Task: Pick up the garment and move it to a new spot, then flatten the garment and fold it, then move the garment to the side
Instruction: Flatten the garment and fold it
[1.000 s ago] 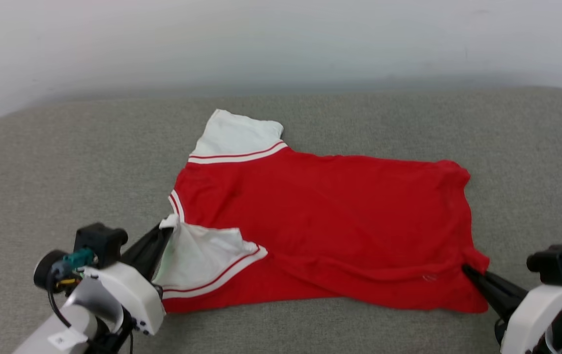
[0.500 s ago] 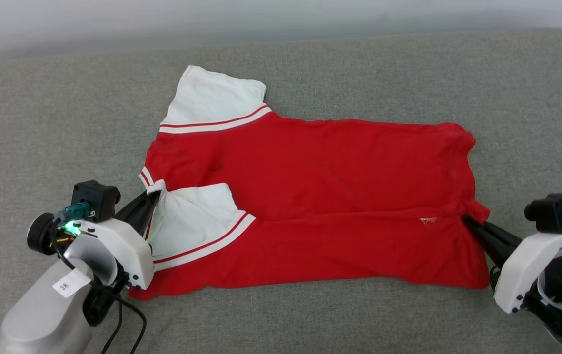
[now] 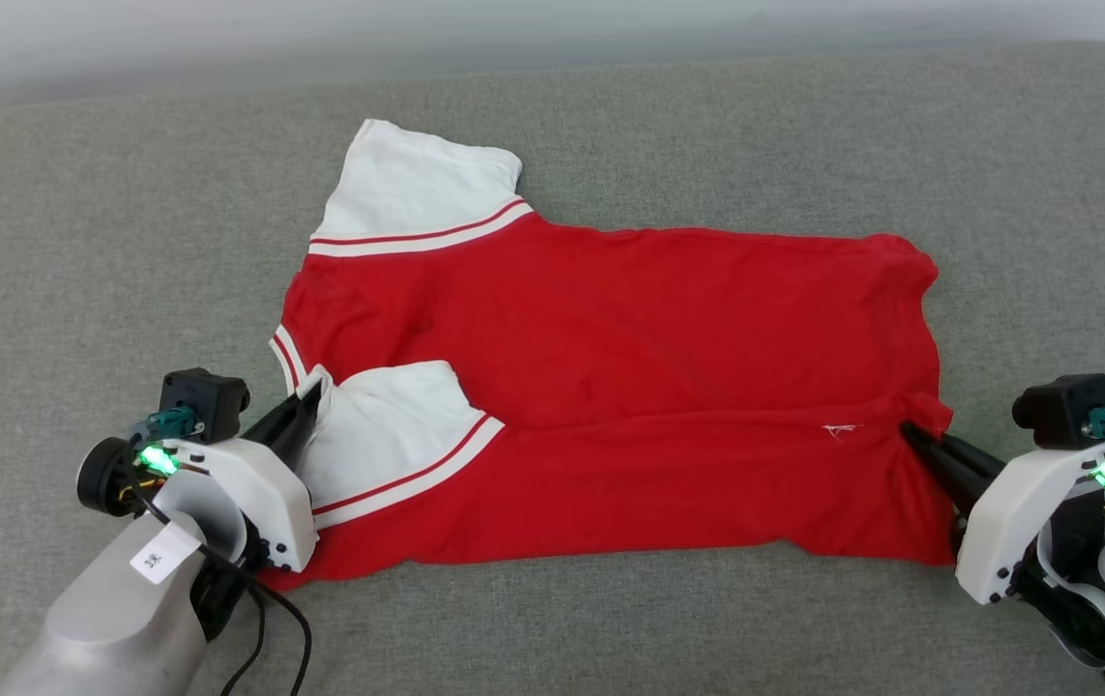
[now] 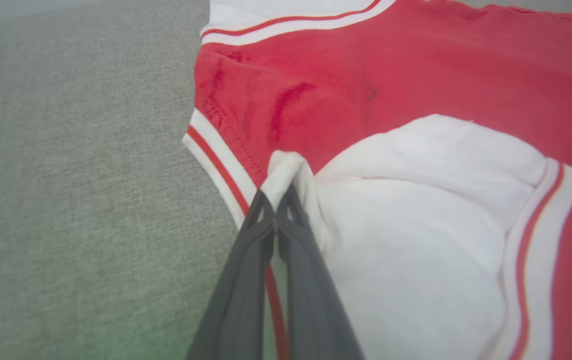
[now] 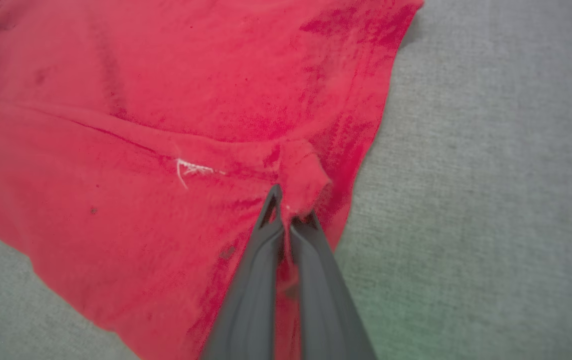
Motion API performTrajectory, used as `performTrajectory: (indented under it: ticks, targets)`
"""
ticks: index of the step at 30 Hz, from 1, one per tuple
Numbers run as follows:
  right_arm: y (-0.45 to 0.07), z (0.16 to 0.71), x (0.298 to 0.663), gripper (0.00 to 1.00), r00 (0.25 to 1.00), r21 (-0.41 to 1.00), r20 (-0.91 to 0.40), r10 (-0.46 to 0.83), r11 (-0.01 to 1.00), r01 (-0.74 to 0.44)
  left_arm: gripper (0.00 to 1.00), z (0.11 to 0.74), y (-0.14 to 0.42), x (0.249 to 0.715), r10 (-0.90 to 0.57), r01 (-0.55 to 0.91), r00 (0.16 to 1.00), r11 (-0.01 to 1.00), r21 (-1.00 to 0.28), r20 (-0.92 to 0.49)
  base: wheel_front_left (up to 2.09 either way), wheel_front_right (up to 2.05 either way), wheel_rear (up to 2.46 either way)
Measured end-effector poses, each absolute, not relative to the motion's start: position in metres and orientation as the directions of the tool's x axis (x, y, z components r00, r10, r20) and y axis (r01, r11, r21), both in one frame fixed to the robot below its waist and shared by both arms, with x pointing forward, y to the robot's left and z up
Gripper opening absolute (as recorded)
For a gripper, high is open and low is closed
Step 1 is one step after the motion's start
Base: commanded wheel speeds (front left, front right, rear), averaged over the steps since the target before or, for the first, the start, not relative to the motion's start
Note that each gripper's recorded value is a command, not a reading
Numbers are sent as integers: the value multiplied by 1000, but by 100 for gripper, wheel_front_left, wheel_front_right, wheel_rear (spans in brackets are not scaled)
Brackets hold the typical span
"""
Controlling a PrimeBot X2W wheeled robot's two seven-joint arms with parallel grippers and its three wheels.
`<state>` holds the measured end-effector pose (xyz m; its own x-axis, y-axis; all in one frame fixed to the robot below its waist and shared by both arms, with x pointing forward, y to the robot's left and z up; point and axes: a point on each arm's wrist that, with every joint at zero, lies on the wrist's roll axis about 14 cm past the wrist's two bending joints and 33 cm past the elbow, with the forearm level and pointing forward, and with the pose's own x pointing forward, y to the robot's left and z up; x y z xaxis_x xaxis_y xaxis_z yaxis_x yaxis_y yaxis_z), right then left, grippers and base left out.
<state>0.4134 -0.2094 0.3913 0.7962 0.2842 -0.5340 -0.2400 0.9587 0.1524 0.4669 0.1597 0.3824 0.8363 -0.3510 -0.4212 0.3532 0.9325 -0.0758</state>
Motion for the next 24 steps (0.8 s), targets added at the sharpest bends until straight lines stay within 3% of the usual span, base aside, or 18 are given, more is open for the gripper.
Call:
performTrajectory:
  ticks: [1, 2, 3, 13, 19, 24]
  targets:
    - [-210, 394, 415, 49, 804, 151, -523, 282, 959, -239, 42, 383, 160, 467, -349, 351, 838, 933, -76, -420, 0, 0, 0]
    - [-210, 398, 417, 100, 813, 152, -509, 281, 960, -237, 84, 386, 161, 467, -347, 351, 841, 934, -70, -414, 0, 0, 0]
    - [-211, 402, 418, 100, 823, 152, -495, 279, 960, -234, 100, 389, 162, 469, -345, 350, 846, 934, -65, -405, 0, 0, 0]
    - [-194, 437, 418, 100, 863, 128, -380, 331, 943, -306, 100, 443, 175, 474, -344, 367, 880, 930, 10, -327, 0, 0, 0]
    - [-181, 461, 423, 100, 869, 97, -331, 368, 929, -357, 100, 461, 179, 470, -348, 379, 843, 925, -7, -410, 0, 0, 0]
    - [-177, 468, 425, 100, 867, 84, -325, 379, 924, -373, 100, 454, 178, 457, -355, 398, 738, 916, -54, -574, 0, 0, 0]
